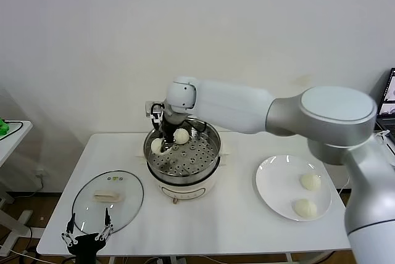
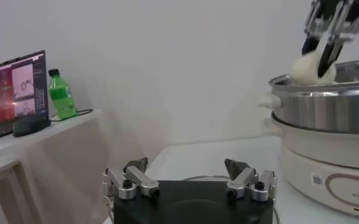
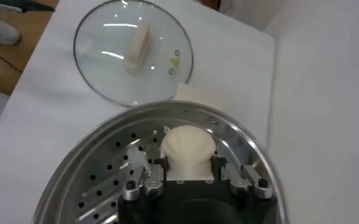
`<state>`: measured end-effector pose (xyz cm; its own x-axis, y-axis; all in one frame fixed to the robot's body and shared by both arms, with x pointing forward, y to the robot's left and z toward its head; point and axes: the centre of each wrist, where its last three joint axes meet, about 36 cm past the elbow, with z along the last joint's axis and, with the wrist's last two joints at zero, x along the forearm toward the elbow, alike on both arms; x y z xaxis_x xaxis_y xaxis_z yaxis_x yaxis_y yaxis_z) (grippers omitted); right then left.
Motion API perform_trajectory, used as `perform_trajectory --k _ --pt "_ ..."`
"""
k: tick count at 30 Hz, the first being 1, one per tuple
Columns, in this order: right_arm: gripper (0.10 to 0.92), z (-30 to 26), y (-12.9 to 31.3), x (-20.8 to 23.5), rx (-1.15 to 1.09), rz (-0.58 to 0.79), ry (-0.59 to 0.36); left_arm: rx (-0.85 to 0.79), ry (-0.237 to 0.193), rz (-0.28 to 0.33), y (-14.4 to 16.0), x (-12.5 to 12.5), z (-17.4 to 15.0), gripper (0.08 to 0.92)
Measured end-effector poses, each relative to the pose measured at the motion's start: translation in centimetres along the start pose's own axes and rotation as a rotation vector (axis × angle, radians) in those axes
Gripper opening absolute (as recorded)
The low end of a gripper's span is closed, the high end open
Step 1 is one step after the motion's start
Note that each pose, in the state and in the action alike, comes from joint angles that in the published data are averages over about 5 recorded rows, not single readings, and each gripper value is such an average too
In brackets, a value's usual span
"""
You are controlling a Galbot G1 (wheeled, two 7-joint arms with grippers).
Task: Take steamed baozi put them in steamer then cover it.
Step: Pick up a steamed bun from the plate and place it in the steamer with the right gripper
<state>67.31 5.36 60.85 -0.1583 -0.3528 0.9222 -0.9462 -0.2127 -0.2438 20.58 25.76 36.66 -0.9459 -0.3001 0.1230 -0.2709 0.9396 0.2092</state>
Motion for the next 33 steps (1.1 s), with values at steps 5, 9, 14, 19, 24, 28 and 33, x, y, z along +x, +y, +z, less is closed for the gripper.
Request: perform_trajectory --k 5,9,14,19,24,28,33 --pt "0.475 0.3 0.0 -1.2 -0.012 -0.002 0.011 -0.001 -0.002 -0.001 0.1 0.1 0.0 0.823" --pt "0.475 0.3 0.0 -1.9 -0.018 -0.004 0.015 -0.003 -0.006 0.0 0.1 0.0 0.0 0.823" --pt "0.475 0.7 0.0 -2.7 -0.023 -0.004 0.022 -0.004 -0.007 0.001 0.2 -0.1 0.0 0.823" --pt "0.532 0.9 -0.1 -3.0 -0.025 0.002 0.021 -0.003 -0.007 0.001 0.2 -0.1 0.0 0.823" --pt "0.67 0.9 -0.1 -3.0 -0.02 0.007 0.021 -0.001 -0.007 0.003 0.1 -0.1 0.0 0.823" --pt "0.78 1.0 -0.2 -2.6 -0.015 0.014 0.025 -0.002 -0.006 0.004 0.1 0.0 0.0 0.823" --pt "0.821 1.2 -0.3 -1.6 0.0 0.03 0.036 0.0 -0.006 0.005 0.0 0.0 -0.1 0.823"
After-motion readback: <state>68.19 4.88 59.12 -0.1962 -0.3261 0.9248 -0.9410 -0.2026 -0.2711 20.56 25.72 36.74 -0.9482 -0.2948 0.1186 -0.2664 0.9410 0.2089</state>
